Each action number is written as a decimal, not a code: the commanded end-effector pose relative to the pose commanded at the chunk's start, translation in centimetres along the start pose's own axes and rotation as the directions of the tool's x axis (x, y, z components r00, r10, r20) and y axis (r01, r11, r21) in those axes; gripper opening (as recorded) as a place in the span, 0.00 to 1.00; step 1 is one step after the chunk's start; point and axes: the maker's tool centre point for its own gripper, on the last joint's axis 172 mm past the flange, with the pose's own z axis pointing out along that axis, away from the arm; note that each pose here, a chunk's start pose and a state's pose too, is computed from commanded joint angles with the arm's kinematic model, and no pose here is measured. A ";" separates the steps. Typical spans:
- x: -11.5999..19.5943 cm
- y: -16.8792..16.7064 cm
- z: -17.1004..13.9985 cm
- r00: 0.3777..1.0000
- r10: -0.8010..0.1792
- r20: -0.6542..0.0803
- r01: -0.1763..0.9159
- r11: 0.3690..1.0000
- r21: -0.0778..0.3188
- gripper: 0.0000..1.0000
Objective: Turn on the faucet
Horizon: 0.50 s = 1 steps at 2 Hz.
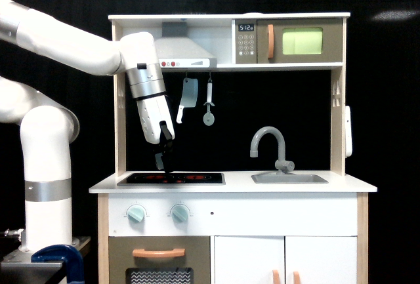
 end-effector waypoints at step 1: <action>5.0 -2.5 -1.0 0.840 -0.464 -0.280 0.528 0.819 0.227 1.00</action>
